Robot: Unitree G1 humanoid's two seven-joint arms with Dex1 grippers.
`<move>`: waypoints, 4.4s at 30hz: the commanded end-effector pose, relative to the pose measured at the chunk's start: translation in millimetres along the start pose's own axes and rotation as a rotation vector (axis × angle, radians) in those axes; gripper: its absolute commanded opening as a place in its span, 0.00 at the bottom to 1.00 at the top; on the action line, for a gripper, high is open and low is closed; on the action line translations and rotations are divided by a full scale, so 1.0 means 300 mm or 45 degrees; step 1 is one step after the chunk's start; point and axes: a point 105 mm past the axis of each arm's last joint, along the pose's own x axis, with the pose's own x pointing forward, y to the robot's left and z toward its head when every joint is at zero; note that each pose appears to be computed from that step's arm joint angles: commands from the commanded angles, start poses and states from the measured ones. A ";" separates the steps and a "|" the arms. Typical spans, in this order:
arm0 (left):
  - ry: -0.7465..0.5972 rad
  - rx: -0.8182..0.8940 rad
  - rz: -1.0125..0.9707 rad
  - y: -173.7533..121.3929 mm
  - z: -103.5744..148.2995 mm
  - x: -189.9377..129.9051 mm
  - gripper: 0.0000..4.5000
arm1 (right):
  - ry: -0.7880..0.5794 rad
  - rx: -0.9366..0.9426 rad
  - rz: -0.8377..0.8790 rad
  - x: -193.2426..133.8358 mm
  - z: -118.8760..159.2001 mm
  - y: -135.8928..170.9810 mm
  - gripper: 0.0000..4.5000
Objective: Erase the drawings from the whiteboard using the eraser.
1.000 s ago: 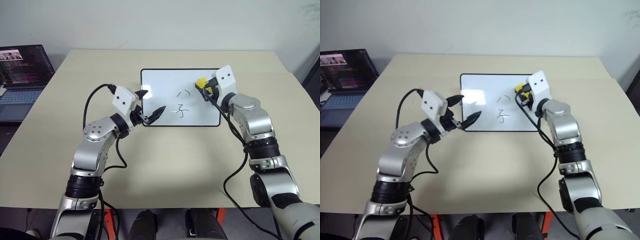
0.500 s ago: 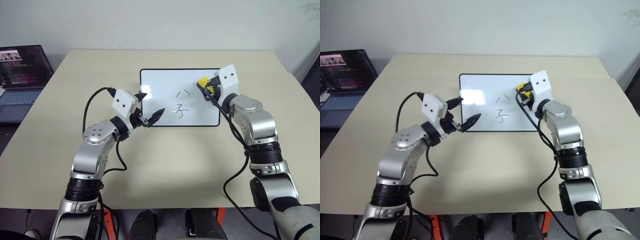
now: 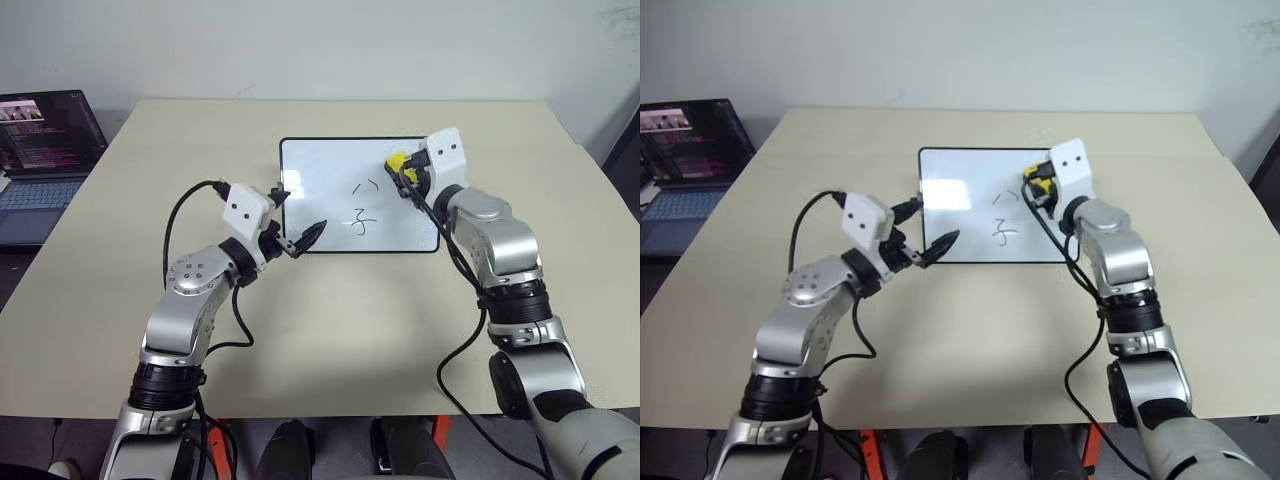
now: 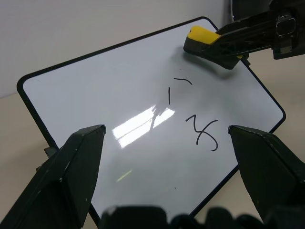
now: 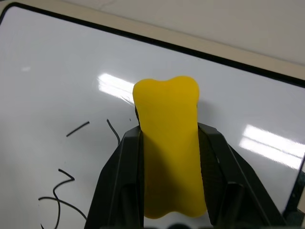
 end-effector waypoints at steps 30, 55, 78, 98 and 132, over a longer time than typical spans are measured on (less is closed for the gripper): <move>-0.029 0.050 -0.020 -0.002 0.032 -0.013 1.00 | -0.226 -0.139 0.365 0.090 0.149 0.299 0.26; -0.038 0.043 -0.038 -0.022 0.034 -0.001 1.00 | -0.109 -0.334 0.322 0.146 -0.024 0.233 0.26; -0.042 0.033 -0.067 -0.033 0.033 0.015 1.00 | 0.029 -0.358 0.096 0.098 -0.116 -0.009 0.26; -0.039 0.033 -0.081 -0.031 0.033 0.023 1.00 | 0.072 -0.365 -0.003 0.043 -0.145 -0.116 0.26; -0.046 0.030 -0.065 -0.042 0.032 0.013 1.00 | -0.201 -0.560 0.355 0.128 0.140 0.171 0.26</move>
